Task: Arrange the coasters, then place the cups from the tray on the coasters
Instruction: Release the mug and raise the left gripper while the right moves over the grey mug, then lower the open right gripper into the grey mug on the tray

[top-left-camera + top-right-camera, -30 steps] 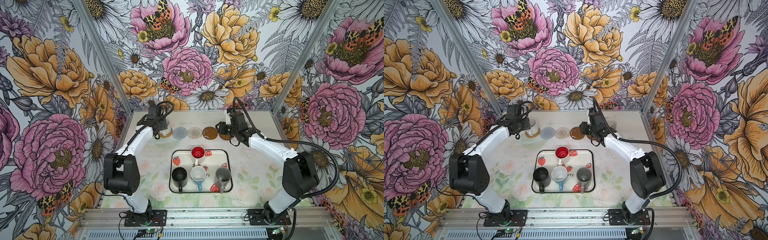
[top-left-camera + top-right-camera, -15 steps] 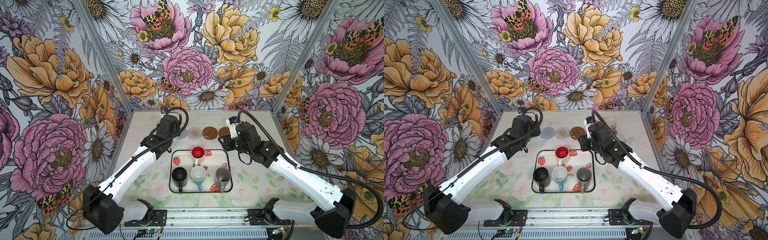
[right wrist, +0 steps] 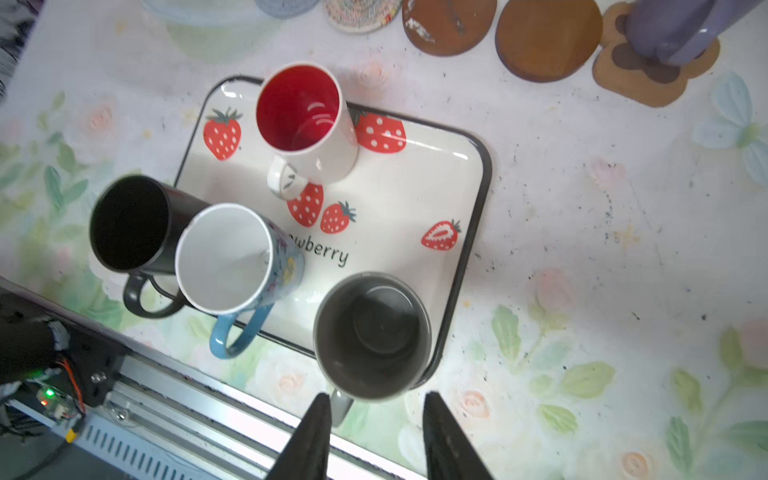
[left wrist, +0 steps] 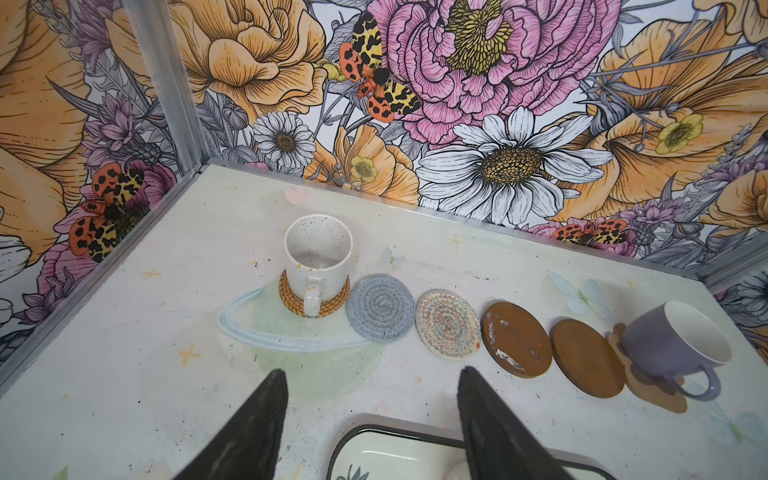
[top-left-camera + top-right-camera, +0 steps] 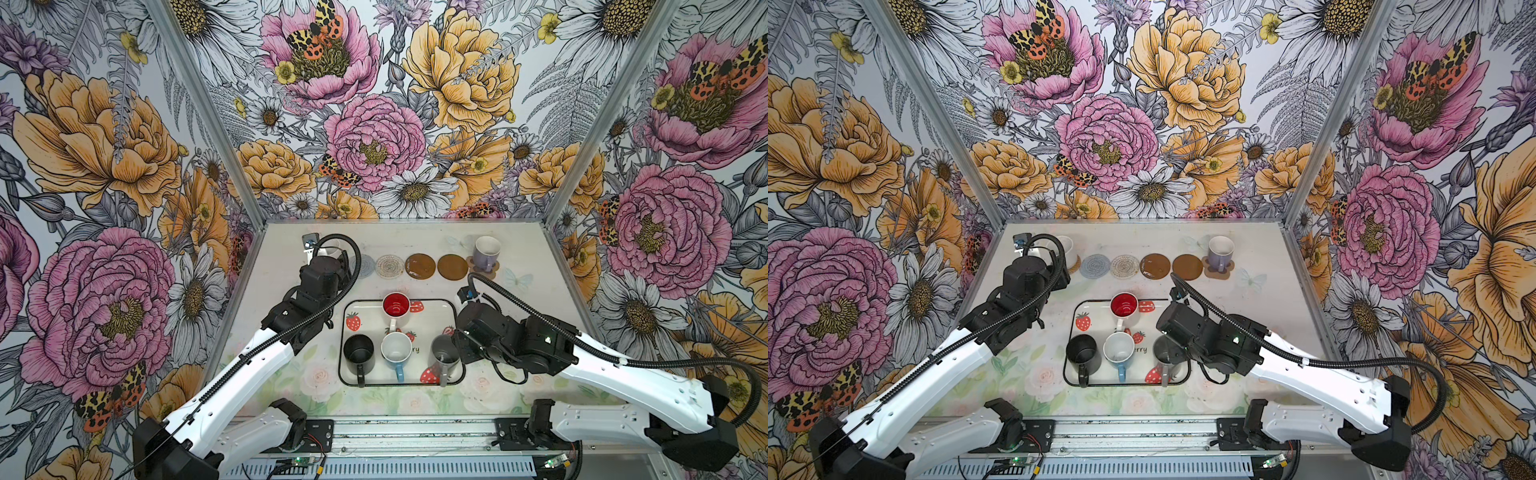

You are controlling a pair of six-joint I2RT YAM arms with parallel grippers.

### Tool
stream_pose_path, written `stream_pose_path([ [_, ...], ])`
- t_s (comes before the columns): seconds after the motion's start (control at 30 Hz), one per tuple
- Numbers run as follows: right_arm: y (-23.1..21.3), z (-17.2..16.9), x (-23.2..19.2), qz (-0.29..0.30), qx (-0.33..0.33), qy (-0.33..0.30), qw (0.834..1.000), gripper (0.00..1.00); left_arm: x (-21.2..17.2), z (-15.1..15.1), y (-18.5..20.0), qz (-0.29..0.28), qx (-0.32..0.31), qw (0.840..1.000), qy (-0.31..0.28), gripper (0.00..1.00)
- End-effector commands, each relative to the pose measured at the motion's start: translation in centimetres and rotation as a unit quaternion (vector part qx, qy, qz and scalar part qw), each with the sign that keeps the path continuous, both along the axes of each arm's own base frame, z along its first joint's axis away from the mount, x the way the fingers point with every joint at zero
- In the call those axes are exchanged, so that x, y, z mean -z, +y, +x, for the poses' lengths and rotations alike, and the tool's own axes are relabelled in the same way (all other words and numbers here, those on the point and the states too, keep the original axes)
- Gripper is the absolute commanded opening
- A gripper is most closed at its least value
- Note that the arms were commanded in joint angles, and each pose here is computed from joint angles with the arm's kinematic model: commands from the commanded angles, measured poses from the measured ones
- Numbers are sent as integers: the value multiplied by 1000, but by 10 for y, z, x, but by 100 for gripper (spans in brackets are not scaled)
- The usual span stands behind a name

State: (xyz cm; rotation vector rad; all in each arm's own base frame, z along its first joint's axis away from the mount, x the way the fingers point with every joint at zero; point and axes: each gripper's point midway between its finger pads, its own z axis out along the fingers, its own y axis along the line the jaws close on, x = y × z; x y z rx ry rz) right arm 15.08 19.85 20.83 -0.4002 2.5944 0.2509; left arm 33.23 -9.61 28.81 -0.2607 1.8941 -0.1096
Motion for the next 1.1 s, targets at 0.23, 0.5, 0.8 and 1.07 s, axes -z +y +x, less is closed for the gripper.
stream_pose_path([
  [0.23,-9,-39,6,-25,46,27,998,43,-3,3,-4,-16,7,1000,-21,68],
  [0.5,-2,-52,16,-26,55,38,997,46,8,10,-6,-20,13,1000,-7,69],
  [0.8,13,-62,23,-14,50,51,997,50,9,12,-8,-25,19,999,-8,70],
  [1.07,24,-75,32,-14,37,67,997,51,8,12,-10,-31,26,999,-10,69],
])
